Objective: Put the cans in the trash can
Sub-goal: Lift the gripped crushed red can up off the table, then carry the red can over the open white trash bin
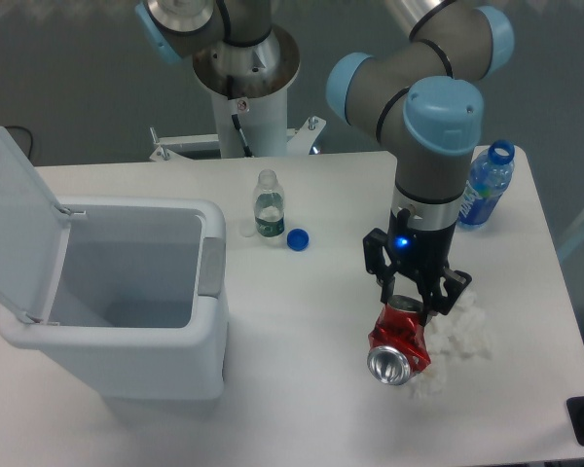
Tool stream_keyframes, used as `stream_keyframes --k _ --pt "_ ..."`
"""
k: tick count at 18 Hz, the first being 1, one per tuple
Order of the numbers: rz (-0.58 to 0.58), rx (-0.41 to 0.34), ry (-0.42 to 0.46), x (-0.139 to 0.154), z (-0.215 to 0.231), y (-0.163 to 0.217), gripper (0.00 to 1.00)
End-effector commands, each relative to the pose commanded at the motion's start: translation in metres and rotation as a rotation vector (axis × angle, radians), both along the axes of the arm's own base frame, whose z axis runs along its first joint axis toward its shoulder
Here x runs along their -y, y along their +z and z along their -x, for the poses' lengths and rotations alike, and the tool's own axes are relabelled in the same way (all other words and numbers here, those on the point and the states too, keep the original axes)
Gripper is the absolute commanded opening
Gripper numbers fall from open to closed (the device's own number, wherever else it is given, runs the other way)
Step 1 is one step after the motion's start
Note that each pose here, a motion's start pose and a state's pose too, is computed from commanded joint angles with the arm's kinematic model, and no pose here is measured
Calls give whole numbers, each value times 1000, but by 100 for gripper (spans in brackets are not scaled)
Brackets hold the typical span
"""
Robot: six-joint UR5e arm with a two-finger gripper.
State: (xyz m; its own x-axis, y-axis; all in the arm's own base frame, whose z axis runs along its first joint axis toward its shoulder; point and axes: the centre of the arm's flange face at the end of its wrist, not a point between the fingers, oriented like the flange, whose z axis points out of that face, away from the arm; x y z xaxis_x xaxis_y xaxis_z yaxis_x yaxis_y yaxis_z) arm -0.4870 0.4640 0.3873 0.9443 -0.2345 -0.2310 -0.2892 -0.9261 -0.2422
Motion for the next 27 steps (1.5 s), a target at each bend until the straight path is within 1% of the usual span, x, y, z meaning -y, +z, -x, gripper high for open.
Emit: stream_keyframes --k 5,7,10,12,14,16,18,20,23,27 --pt "-16 1 7 -1 1 4 31" --pt "-25 9 34 0 1 6 31" --pt "-87 12 77 4 -8 34 31" --pt "-121 44 131 2 -9 38 31" --pt "-184 68 190 1 -14 59 31" --pt "-233 105 262 1 -19 70 33" --pt "-251 112 291 0 -26 80 33" --pt "-276 115 306 -1 -36 95 33" --pt "-331 155 360 0 -53 114 33" --pt "-370 181 354 -13 -99 140 35"
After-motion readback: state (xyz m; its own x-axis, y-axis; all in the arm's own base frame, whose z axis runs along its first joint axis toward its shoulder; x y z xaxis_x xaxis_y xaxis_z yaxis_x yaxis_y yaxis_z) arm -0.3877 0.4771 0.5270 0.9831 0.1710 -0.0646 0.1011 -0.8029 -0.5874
